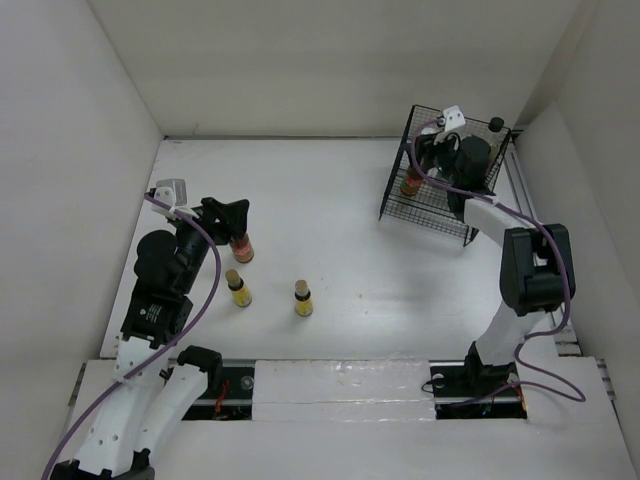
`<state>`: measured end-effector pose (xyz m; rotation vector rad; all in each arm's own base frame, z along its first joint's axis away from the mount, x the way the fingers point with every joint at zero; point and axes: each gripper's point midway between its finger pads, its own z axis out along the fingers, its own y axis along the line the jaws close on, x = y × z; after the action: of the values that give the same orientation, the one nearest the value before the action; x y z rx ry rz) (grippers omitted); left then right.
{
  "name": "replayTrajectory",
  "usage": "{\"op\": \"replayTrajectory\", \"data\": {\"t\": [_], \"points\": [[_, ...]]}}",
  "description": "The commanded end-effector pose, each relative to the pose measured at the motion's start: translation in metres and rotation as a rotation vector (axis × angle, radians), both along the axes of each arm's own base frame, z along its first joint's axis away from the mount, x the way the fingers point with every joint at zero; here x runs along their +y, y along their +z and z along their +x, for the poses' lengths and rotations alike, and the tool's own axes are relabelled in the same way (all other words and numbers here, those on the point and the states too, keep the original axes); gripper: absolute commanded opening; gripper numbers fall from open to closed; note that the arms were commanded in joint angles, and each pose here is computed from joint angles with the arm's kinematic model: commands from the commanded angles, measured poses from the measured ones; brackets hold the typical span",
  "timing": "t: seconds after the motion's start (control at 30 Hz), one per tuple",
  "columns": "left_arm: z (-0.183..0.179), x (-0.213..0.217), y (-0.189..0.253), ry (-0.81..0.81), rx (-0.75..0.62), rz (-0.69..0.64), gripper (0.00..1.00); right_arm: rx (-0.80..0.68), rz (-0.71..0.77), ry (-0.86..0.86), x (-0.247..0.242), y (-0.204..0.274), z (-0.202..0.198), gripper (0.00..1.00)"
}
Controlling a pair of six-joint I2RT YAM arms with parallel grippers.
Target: Organize the condiment bottles
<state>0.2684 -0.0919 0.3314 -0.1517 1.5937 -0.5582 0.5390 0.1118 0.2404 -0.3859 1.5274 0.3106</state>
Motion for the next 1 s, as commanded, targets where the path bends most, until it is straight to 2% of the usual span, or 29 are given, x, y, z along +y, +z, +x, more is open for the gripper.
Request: {"op": "replayTrajectory", "data": {"t": [0.0, 0.07, 0.3, 0.4, 0.47, 0.53, 0.57, 0.6, 0.63, 0.67, 0.7, 0.77, 0.83, 0.87, 0.9, 0.97], "points": [[0.000, 0.000, 0.015, -0.006, -0.053, -0.012, 0.63, -0.139, 0.026, -0.024, -0.001, 0.050, -0.006, 0.66], [0.000, 0.000, 0.015, -0.006, -0.053, -0.012, 0.63, -0.140, 0.026, -0.024, -0.001, 0.053, -0.008, 0.70], [0.002, -0.001, 0.013, -0.006, -0.044, -0.010, 0.63, -0.154, 0.010, -0.044, -0.005, 0.068, -0.011, 0.75], [0.003, 0.001, 0.013, 0.003, -0.044, -0.010, 0.63, -0.190, -0.002, -0.055, -0.008, 0.092, -0.018, 0.77], [0.003, 0.001, 0.013, 0.003, -0.044, -0.010, 0.63, -0.214, -0.025, -0.037, 0.001, 0.105, -0.023, 0.77], [0.004, 0.005, 0.010, 0.032, -0.033, -0.007, 0.63, -0.206, -0.062, 0.054, 0.032, 0.107, -0.034, 0.75], [0.004, 0.007, 0.008, 0.041, -0.024, -0.005, 0.63, -0.228, -0.081, 0.090, 0.047, 0.119, -0.038, 0.66], [0.005, 0.009, 0.008, 0.052, -0.024, -0.005, 0.63, -0.202, -0.126, 0.117, 0.060, 0.111, -0.038, 0.56], [0.003, 0.014, 0.009, 0.078, -0.025, -0.017, 0.63, -0.202, -0.143, 0.209, 0.095, 0.110, -0.050, 0.44], [0.002, 0.017, 0.012, 0.096, -0.035, -0.020, 0.63, -0.218, -0.154, 0.252, 0.113, 0.119, -0.055, 0.21], [0.002, 0.021, 0.009, 0.118, -0.019, -0.030, 0.59, -0.200, -0.166, 0.308, 0.134, 0.110, -0.059, 0.12], [0.002, 0.036, 0.011, 0.203, -0.016, -0.045, 0.58, -0.219, -0.166, 0.492, 0.192, 0.109, -0.089, 0.02], [0.000, 0.046, 0.007, 0.260, 0.006, -0.067, 0.58, -0.193, -0.165, 0.616, 0.233, 0.091, -0.108, 0.04], [-0.002, 0.055, 0.010, 0.310, -0.008, -0.082, 0.57, -0.196, -0.159, 0.717, 0.266, 0.087, -0.134, 0.08], [-0.005, 0.059, 0.011, 0.330, -0.010, -0.093, 0.57, -0.199, -0.156, 0.759, 0.281, 0.086, -0.145, 0.24], [-0.006, 0.069, 0.013, 0.391, -0.005, -0.126, 0.57, -0.176, -0.156, 0.859, 0.311, 0.068, -0.166, 0.42]]}}
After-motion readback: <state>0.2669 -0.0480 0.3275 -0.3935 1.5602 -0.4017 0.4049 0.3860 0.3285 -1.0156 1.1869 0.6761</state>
